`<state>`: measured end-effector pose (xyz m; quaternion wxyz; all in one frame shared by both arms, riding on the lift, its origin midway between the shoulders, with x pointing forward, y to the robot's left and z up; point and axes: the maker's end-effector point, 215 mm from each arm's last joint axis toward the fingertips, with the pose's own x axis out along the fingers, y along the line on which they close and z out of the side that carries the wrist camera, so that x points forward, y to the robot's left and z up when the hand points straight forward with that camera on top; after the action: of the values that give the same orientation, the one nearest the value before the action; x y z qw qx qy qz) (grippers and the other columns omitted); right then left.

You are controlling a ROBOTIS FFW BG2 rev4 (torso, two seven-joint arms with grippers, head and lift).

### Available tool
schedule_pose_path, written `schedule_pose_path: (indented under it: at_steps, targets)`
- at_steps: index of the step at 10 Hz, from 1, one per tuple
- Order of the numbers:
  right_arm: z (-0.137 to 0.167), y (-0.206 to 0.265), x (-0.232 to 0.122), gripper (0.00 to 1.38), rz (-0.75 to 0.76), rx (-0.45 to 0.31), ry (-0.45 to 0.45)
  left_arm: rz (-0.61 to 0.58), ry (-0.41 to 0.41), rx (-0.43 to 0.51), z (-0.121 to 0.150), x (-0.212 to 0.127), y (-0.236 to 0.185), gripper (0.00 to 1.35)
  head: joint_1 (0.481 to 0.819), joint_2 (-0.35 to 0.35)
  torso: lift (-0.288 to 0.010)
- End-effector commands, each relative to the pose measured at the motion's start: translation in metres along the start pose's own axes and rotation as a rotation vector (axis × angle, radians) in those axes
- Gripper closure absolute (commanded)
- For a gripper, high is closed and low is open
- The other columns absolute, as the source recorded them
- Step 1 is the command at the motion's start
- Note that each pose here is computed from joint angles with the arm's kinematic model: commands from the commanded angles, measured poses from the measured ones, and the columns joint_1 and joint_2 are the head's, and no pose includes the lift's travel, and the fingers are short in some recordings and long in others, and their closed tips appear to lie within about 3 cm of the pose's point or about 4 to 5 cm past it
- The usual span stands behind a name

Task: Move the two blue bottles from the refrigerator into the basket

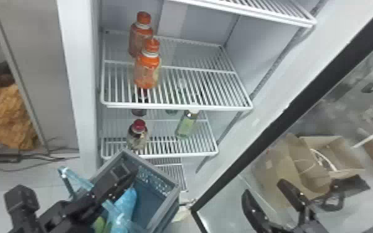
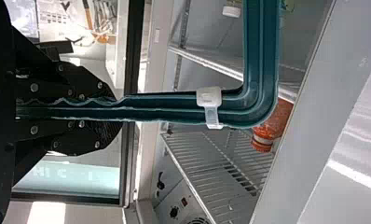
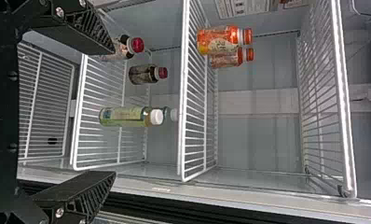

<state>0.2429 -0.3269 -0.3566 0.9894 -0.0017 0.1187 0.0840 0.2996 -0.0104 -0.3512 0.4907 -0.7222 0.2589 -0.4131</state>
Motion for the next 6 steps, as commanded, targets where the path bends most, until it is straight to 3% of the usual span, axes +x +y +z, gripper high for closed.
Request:
schedule_pose_path:
  at_steps: [1,6]
  targets:
    - [-0.0015,0.0004,0.0001,0.13,0.001,0.003,0.004,-0.001,-0.001,0.001,0.0005,-0.0003,-0.0004,1.2,0.695,-0.35,0.0]
    - [-0.0073,-0.0019,0.0001,0.13,-0.004,0.011,0.016,0.002,-0.006,-0.005,-0.0006,-0.0023,0.0014,1.2,0.695,-0.35,0.0]
